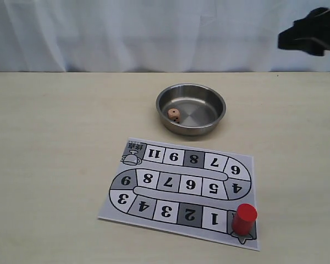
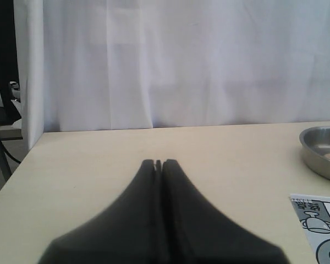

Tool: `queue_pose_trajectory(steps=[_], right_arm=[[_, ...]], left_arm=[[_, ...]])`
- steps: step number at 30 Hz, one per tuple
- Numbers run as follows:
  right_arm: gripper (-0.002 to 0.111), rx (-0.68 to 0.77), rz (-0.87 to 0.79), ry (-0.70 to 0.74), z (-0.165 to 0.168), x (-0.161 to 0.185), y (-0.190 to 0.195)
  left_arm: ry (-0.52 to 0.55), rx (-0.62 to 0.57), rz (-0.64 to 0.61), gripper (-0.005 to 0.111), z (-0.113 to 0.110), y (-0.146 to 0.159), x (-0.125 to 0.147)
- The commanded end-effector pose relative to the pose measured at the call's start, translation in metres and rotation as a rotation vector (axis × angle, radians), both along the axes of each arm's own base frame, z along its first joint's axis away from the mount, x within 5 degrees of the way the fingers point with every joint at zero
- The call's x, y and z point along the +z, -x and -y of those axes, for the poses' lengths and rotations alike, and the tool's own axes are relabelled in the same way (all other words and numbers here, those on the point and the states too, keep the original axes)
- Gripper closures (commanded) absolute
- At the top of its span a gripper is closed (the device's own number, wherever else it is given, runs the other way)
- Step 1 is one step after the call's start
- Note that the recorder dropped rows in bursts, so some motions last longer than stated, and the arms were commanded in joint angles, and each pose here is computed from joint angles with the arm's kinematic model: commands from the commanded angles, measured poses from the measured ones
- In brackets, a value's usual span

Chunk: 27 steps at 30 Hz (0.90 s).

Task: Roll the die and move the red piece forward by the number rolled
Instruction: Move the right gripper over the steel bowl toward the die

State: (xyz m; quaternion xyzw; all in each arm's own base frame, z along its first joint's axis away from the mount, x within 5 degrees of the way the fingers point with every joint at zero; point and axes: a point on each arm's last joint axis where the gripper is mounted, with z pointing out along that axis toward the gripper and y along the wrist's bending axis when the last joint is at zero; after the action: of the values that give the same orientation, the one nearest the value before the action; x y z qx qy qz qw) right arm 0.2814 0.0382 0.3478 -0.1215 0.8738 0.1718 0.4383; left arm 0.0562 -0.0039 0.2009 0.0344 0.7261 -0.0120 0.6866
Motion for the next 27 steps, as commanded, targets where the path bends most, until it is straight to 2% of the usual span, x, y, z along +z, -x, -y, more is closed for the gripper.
queue_pose_trajectory(steps=[1, 9, 14, 17, 23, 27], right_arm=[[0.062, 0.086, -0.066, 0.025, -0.03, -0.022, -0.033], [0.062, 0.13, -0.228, 0.186, -0.075, -0.054, -0.094], [0.062, 0.142, -0.349, 0.198, -0.087, -0.072, -0.127], [0.062, 0.202, -0.329, 0.238, -0.092, -0.084, -0.146], [0.062, 0.214, -0.313, 0.175, -0.104, -0.111, -0.174], [0.058, 0.275, -0.253, 0.222, -0.108, -0.134, -0.186]], left_arm=[[0.012, -0.002, 0.001, 0.107, 0.0, 0.0, -0.001], [0.012, -0.002, 0.001, 0.107, 0.0, 0.0, -0.001], [0.012, -0.002, 0.001, 0.107, 0.0, 0.0, -0.001], [0.012, -0.002, 0.001, 0.107, 0.0, 0.0, -0.001], [0.012, -0.002, 0.001, 0.107, 0.0, 0.0, -0.001], [0.012, -0.002, 0.001, 0.107, 0.0, 0.0, -0.001]])
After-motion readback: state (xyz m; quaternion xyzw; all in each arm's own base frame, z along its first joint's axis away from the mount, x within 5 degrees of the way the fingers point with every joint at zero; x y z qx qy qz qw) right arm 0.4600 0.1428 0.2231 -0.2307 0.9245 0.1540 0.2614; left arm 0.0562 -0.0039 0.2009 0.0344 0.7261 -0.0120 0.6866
